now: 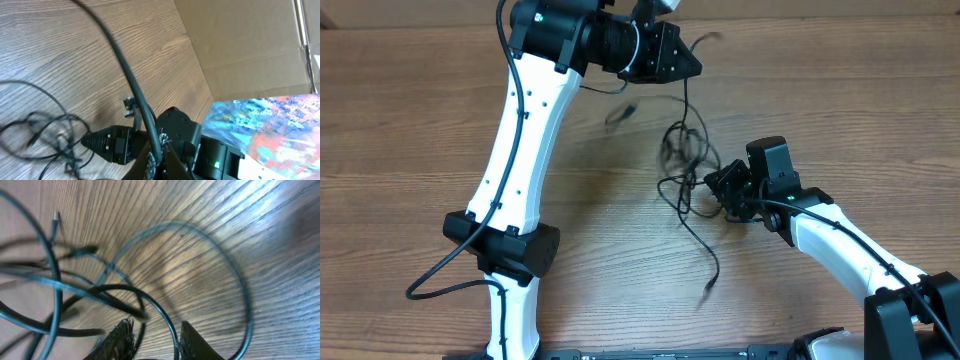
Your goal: Untangle cables
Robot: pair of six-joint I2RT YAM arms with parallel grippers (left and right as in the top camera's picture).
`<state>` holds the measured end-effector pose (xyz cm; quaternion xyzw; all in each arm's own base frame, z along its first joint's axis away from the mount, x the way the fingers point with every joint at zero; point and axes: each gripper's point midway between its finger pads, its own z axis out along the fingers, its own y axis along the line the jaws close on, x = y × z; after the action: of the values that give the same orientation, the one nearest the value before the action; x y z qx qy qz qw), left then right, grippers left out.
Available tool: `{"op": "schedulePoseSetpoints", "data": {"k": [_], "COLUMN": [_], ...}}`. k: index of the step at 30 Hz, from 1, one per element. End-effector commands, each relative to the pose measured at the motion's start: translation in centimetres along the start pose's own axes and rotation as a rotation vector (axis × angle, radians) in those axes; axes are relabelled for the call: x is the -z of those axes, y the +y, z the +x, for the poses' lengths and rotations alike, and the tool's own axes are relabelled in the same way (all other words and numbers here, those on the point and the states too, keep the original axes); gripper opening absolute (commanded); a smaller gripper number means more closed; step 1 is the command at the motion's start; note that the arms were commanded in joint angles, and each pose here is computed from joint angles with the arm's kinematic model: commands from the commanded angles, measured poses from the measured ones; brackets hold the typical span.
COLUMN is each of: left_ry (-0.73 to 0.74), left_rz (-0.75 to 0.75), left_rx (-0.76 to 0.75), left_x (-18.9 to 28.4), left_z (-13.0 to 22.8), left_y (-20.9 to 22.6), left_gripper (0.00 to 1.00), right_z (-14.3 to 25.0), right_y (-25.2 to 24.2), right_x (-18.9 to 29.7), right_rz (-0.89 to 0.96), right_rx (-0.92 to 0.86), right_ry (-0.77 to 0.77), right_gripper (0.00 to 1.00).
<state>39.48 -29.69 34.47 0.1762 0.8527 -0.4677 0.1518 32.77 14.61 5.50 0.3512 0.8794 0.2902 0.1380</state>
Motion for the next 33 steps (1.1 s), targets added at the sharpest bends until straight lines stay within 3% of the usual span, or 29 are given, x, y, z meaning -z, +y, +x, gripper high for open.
{"op": "schedulePoseSetpoints", "data": {"k": [1, 6, 12, 15, 19, 24, 30, 33], "left_ry": [-0.028, -0.032, -0.046, -0.073, -0.095, -0.125, -0.206, -0.251], "left_rz": [0.044, 0.043, 0.042, 0.055, 0.066, 0.085, 0.119, 0.132], "left_rx": [-0.035, -0.036, 0.001, 0.043, 0.074, 0.11, 0.031, -0.026], "left_x": [1.5, 1.5, 1.7, 1.7, 1.8, 2.1, 4.6, 6.1], "left_z": [-0.1, -0.2, -0.6, -1.5, -2.1, -3.0, -4.1, -4.4], "left_y": [-2.4, -2.4, -2.3, -2.6, -2.9, -3.5, -6.7, -8.5], "left_gripper": [0.04, 0.04, 0.04, 0.04, 0.04, 0.04, 0.04, 0.04], "right_z": [-0.6, -1.3, 0.8, 3.1, 4.5, 3.5, -1.0, -1.9], "right_y": [0.0, 0.5, 8.2, 9.8, 10.1, 9.8, 7.3, 6.0], "right_x": [0.1, 0.4, 3.9, 4.4, 3.2, 1.4, 0.1, -0.5], "right_rz": [0.014, -0.021, -0.483, -0.57, -0.523, -0.371, -0.153, -0.085], "right_rx": [0.086, 0.154, 0.486, 0.606, 0.68, 0.7, 0.527, 0.515], "right_ry": [-0.035, -0.034, 0.136, 0.176, 0.138, -0.038, -0.263, -0.303], "right_gripper": [0.29, 0.37, 0.51, 0.59, 0.6, 0.59, 0.58, 0.52]}}
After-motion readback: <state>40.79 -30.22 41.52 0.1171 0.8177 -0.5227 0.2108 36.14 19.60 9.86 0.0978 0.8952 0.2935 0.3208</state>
